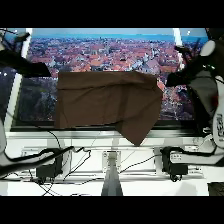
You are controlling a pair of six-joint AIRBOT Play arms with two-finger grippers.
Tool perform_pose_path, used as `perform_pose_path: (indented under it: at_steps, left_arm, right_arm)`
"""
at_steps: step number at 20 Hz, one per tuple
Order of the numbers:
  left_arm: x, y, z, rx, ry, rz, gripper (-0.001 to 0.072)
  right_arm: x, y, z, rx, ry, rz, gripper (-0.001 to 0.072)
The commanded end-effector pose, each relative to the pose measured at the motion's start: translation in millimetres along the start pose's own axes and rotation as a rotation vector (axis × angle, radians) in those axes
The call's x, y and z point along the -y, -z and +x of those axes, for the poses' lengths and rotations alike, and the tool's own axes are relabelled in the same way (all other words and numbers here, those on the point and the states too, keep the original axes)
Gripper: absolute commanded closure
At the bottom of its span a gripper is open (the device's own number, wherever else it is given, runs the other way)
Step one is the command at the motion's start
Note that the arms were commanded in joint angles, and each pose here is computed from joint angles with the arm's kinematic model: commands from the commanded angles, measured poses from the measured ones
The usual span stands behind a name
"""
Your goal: Fold the clothes and pants, and hang the long-sleeved shirts on hangers.
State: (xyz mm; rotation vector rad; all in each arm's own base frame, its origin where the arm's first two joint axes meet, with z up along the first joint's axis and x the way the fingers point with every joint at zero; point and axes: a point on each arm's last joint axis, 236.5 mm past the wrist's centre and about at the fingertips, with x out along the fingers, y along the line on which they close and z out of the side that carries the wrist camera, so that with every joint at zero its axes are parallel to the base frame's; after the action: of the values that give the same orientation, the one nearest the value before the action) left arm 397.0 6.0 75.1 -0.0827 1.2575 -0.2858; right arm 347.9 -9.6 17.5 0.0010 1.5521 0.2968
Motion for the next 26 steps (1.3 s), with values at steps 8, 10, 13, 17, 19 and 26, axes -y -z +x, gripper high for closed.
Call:
perform_pose_path:
  at_steps: [8,10,13,17,19,26]
  left_arm:
    - [-3,52,-52,0.228,-0.055,0.019,0.0215]
    - [-22,57,-41,0.24,-0.08,-0.035,0.0216]
    - [-52,88,-17,0.189,-0.086,-0.157,0.0229]
    - [-78,158,32,0.036,-0.027,-0.372,0.0393]
    - [-67,198,55,-0.085,0.058,-0.458,0.0386]
    - [-29,245,92,-0.223,0.203,-0.558,0.0213]
  right_arm:
    - [-114,169,90,-0.113,-0.425,0.395,0.0193]
    - [-117,181,114,-0.136,-0.432,0.503,0.0193]
    - [-106,185,140,-0.105,-0.381,0.593,0.0218]
    - [-100,180,156,-0.085,-0.37,0.635,0.0236]
    - [-99,174,163,-0.077,-0.384,0.627,0.0237]
    - [-97,152,171,0.02,-0.416,0.526,0.0697]
